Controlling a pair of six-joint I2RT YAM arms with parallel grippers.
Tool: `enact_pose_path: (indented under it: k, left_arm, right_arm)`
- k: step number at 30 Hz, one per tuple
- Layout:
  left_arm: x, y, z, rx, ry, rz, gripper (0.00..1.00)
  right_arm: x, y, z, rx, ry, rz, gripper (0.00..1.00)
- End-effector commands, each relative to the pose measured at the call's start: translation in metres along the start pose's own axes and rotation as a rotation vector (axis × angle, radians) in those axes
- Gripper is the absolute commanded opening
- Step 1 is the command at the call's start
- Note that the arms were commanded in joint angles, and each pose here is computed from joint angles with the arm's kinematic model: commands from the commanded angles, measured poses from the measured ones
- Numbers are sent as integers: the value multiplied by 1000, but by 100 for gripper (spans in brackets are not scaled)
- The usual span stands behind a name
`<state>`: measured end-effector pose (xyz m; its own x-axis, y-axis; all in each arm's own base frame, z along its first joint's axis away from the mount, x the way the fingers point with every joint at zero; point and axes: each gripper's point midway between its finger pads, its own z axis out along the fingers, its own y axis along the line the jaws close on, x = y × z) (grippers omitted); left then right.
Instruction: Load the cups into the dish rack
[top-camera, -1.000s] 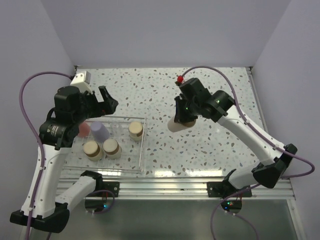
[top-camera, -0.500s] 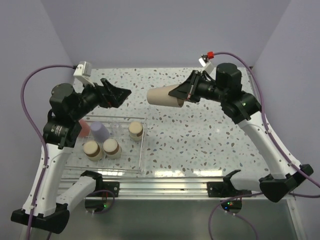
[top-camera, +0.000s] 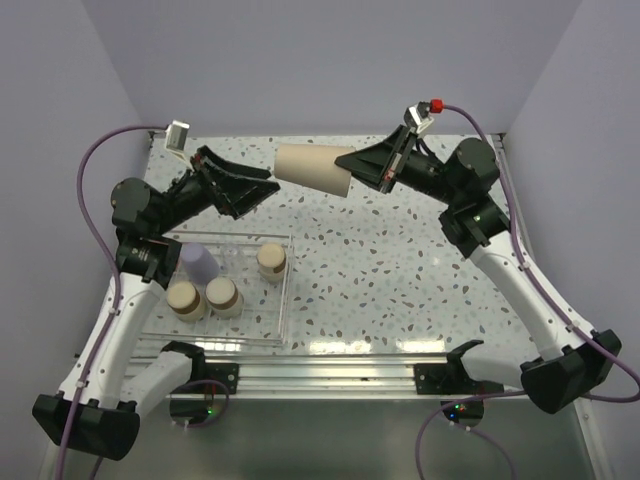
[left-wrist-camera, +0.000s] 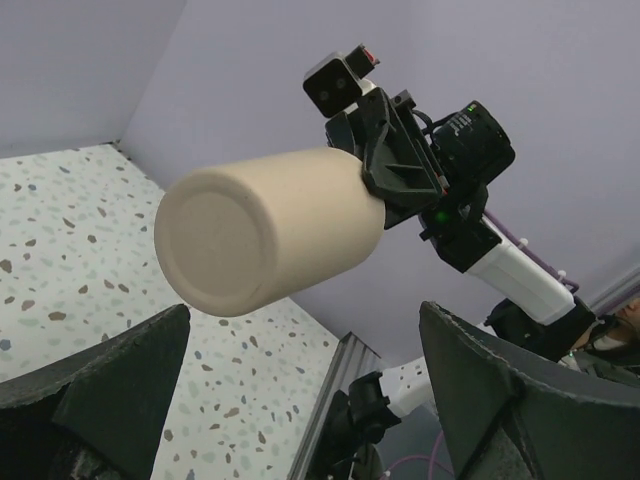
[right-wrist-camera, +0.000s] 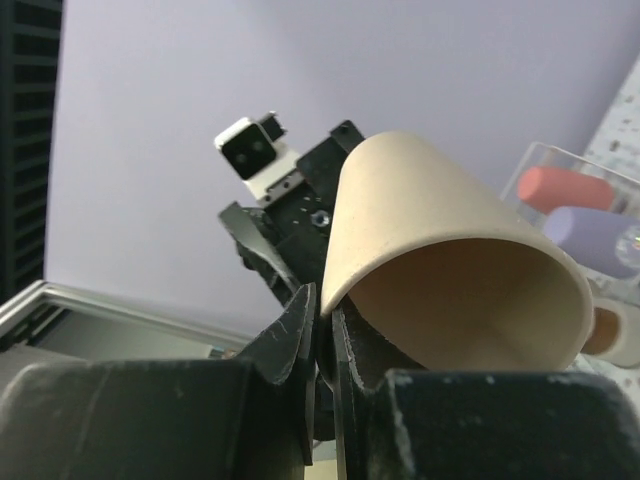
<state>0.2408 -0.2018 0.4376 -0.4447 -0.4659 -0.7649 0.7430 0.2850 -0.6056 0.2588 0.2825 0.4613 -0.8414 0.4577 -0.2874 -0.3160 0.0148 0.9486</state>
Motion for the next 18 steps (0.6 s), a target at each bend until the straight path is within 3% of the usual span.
enact_pose_path:
  k: [1,18]
  left_arm:
    - [-9,-31,-2,130,-17,52,100]
    - [-17,-37,2,219,-71,-4,100]
  right_arm:
    - [3,56,-14,-193,-10,-10,0]
    - [10,67,-29,-227,-30,11,0]
